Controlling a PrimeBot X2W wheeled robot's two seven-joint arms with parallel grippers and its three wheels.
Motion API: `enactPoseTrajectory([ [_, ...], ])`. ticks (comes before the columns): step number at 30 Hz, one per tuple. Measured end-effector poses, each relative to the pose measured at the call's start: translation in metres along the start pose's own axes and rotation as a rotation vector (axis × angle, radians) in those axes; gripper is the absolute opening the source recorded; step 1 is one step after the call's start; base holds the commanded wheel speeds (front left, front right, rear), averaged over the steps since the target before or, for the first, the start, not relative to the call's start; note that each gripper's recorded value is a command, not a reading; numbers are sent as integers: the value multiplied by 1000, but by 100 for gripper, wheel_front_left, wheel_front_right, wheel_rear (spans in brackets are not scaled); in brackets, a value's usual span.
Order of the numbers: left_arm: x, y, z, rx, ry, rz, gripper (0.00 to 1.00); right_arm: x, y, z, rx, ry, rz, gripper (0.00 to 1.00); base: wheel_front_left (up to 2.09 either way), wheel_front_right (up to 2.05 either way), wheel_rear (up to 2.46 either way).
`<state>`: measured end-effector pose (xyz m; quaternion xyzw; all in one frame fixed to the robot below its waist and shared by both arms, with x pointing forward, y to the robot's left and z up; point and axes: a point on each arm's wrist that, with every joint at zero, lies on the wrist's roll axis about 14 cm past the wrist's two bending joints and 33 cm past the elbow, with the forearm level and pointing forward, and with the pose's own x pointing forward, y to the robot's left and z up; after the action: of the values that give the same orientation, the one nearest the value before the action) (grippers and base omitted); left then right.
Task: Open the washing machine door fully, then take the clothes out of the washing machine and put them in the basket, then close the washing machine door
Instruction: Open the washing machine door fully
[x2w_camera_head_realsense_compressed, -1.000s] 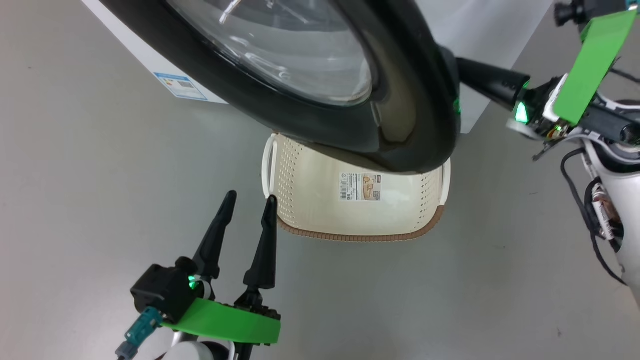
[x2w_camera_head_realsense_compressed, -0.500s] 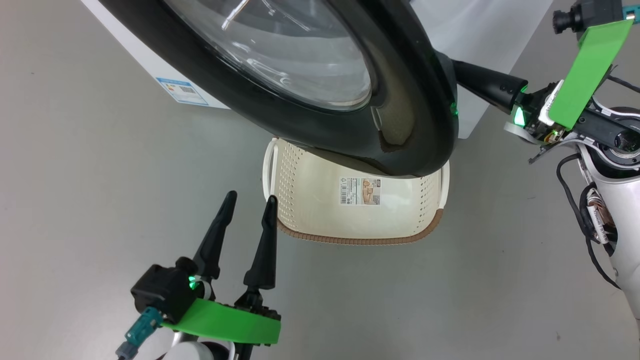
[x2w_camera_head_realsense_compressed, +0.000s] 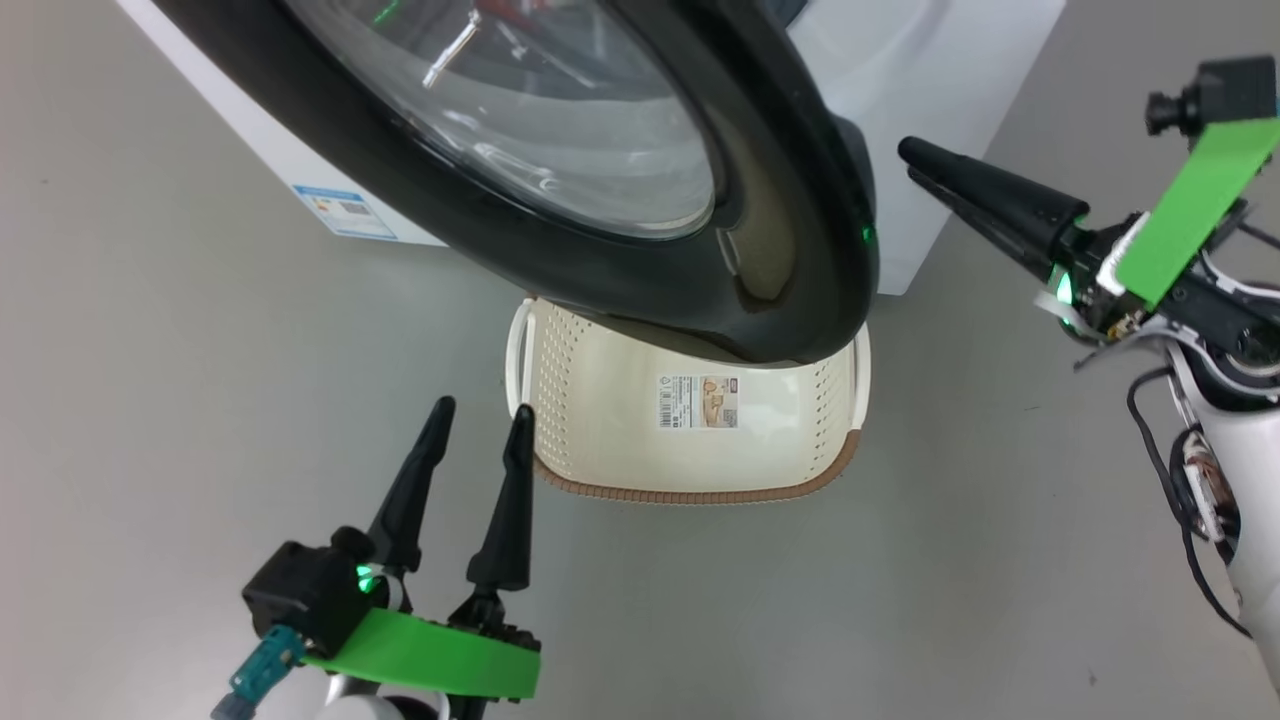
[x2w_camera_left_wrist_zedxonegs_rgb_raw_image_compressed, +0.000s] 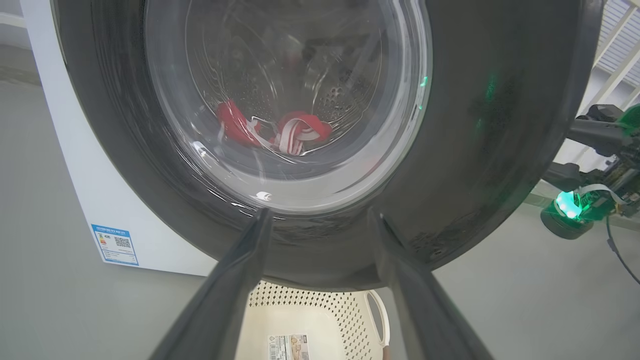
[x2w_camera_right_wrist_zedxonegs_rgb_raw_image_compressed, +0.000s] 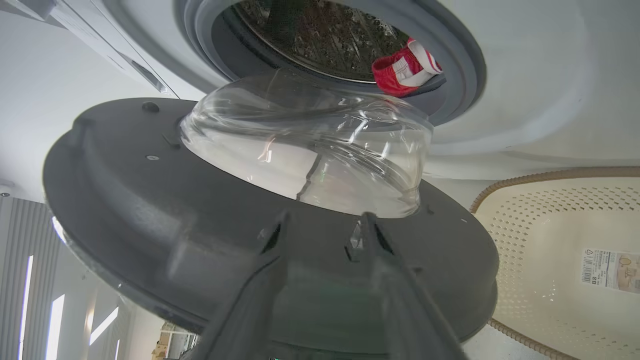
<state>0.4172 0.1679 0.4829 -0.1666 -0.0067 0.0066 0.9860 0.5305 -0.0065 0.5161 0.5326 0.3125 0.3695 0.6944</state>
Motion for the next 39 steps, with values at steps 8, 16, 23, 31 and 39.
enactPoseTrajectory([
  [8, -4, -1, -1, 6, 3, -7, 100, -33, -22, -13, 46, -58, -65, 100, 0, 0, 0],
  [16, -6, -4, -2, 9, 7, -19, 100, -77, -51, -26, 118, -179, -151, 100, 0, 0, 0],
  [23, -6, -6, -1, 5, 2, -29, 100, -110, -73, -46, 166, -249, -229, 100, 0, 0, 0],
  [31, -8, -7, -6, 12, 17, -38, 100, -138, -87, -47, 167, -346, -294, 100, 0, 0, 0],
  [39, -7, -8, -7, 11, 17, -46, 100, -167, -104, -42, 6, -460, -437, 100, 0, 0, 0],
])
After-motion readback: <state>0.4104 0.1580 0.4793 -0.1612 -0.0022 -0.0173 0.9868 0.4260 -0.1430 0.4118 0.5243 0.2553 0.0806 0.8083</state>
